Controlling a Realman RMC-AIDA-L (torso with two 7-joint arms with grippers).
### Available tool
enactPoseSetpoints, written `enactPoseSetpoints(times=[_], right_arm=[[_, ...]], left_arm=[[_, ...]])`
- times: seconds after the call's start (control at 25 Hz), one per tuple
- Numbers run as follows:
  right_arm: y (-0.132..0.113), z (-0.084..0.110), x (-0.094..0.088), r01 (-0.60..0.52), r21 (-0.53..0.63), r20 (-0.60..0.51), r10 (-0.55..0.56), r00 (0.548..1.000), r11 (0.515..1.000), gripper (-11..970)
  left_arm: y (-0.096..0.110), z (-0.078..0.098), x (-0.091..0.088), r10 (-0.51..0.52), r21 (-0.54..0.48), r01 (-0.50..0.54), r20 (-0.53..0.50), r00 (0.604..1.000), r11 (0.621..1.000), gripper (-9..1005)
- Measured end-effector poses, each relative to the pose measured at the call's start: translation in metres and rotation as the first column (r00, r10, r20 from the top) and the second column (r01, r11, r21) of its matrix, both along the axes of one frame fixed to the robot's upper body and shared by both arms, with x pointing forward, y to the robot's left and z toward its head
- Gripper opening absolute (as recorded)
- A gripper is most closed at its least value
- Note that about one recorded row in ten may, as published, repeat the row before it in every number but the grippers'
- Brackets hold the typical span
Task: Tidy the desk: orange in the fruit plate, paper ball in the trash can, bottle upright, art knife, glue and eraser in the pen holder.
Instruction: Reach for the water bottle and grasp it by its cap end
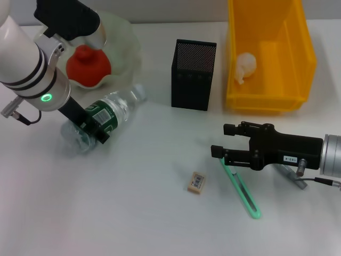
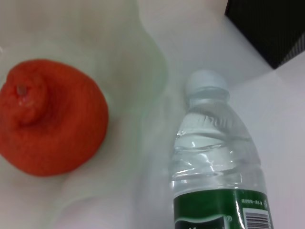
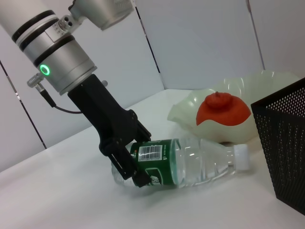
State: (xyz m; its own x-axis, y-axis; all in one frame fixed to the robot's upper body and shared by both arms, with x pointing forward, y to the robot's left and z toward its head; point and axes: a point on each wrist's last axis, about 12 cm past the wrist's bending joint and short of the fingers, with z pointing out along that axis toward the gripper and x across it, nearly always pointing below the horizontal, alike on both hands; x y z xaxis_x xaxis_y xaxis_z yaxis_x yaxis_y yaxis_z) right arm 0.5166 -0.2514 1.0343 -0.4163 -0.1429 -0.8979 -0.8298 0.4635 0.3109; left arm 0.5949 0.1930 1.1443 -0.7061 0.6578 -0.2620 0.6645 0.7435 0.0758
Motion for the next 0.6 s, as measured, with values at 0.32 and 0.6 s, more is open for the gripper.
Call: enactPoseSetpoints(times=[0.32,0.6], right_arm=[[0.0007,0.0,-0.0001,-0.003,0.001,-0.001,0.003,1.0,1.0,774],[0.0013,-0.0008,-0.0008,-0.004,0.004,-0.006,0.004,1.0,1.0,774]], left_arm=[[0.0052,0.0005,-0.0034,0.014,0.002,-0.014,-0.027,1.0,1.0,798],[0.0059,-0.001,-0.0038,0.009,0.027,-0.008,-0.037,0.999,1.0,798]])
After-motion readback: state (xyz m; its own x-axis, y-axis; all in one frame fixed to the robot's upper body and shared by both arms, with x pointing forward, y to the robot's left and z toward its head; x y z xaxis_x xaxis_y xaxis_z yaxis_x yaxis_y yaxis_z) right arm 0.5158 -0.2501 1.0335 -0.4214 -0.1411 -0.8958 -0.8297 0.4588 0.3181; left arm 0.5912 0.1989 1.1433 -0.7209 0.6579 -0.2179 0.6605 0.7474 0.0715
